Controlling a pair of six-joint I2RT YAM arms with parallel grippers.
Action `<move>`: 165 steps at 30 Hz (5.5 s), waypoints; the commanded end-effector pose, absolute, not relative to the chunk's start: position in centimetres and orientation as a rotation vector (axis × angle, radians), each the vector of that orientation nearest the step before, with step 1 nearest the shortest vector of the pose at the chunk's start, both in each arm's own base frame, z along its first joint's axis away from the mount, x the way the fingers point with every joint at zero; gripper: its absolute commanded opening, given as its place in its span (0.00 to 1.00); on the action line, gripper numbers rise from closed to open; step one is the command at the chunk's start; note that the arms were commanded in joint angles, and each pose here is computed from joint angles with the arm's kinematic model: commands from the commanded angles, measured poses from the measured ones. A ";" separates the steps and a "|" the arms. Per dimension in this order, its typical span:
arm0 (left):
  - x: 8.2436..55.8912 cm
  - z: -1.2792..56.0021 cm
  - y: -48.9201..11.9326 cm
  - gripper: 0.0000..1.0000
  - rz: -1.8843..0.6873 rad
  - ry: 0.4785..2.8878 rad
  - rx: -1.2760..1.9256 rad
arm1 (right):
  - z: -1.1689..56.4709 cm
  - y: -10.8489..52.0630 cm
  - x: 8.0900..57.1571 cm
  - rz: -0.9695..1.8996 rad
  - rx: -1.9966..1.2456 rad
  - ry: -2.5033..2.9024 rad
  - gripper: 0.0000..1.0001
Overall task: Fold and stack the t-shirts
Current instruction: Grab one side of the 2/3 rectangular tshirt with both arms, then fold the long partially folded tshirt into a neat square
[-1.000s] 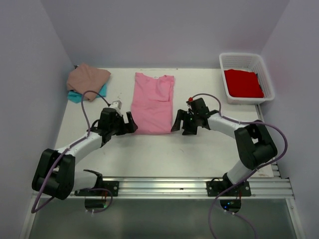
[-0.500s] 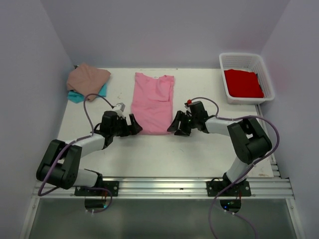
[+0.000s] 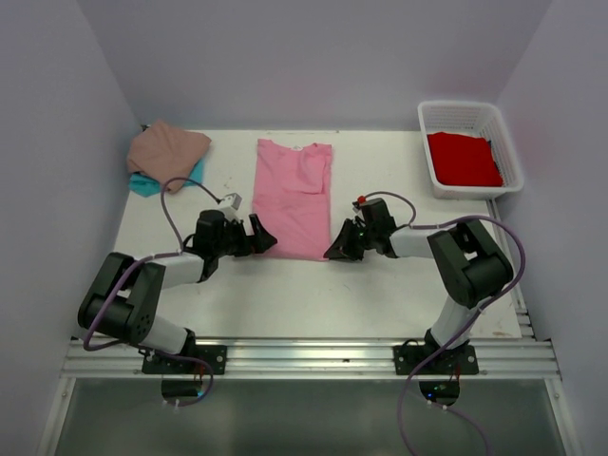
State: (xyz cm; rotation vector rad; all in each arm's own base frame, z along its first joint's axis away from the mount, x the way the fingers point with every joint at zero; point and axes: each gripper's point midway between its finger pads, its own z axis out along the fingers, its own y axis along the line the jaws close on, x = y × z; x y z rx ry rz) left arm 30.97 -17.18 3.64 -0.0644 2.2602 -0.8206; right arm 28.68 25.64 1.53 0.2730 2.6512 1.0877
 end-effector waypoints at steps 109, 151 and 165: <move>50.8 19.7 -8.8 1.00 -0.561 1.846 -0.310 | 17.4 24.6 54.2 0.597 0.073 2.034 0.99; 35.5 -1.6 -21.6 0.35 -1.324 2.348 -0.238 | -1.3 24.5 41.7 0.511 0.033 2.729 0.00; 16.6 1.1 -26.2 0.32 -1.397 2.478 -0.081 | 2.6 19.7 31.6 0.484 0.015 2.709 0.00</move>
